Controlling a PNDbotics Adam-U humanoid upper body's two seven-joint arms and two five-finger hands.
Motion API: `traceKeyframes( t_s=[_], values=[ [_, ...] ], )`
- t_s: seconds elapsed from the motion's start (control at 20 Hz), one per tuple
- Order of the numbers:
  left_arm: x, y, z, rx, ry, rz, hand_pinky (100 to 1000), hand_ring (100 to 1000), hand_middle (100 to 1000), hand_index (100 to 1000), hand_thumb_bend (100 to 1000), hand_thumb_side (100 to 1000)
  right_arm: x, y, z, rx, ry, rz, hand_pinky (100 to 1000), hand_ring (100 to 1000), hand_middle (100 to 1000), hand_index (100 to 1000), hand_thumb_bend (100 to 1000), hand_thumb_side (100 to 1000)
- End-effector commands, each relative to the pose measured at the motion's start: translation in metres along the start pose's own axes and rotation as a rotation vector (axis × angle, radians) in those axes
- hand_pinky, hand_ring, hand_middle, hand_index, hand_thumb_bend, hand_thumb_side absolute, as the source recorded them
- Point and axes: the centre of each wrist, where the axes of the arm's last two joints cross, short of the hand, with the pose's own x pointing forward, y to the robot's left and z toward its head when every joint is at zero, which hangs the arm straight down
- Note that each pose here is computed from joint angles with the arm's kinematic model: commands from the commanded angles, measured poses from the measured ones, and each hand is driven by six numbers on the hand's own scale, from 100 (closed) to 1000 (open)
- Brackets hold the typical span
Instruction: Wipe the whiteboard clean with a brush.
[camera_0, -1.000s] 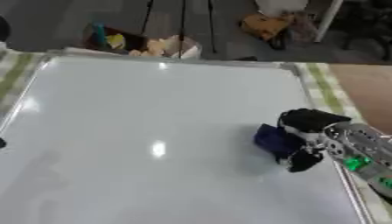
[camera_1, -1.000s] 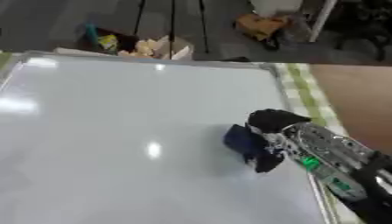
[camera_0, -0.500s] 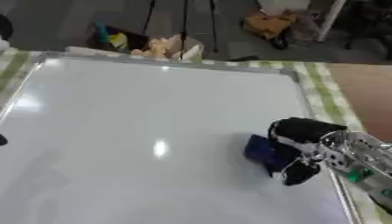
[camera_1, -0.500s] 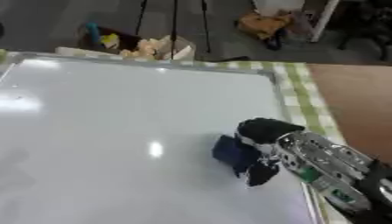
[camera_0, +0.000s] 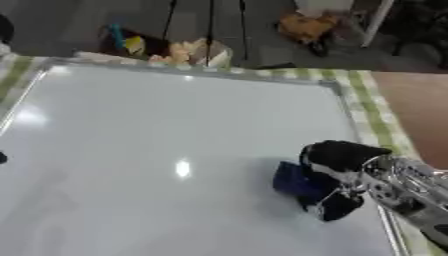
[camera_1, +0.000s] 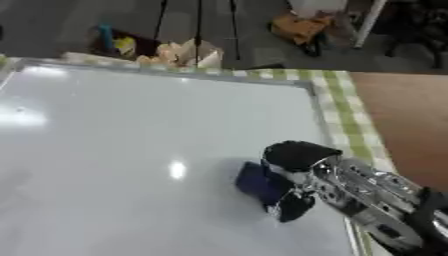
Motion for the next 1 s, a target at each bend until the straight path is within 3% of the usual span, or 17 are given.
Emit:
traceKeyframes(
  t_s=[0.05, 0.55, 1.0],
  values=[
    [0.005, 0.003, -0.004, -0.007, -0.022, -0.009, 424, 943, 840, 594, 100, 938, 0.000, -0.003, 0.005, 0.103, 0.082, -0.066, 258, 454, 293, 532, 100, 198],
    [0.005, 0.003, -0.004, -0.007, -0.022, -0.011, 423, 943, 840, 593, 100, 937, -0.012, -0.002, -0.003, 0.065, 0.210, -0.042, 274, 469, 301, 543, 100, 198],
    [0.005, 0.003, -0.003, -0.004, -0.020, -0.014, 423, 942, 840, 593, 100, 937, -0.030, -0.009, -0.006, 0.041, 0.303, -0.118, 287, 481, 320, 557, 100, 199]
  ],
)
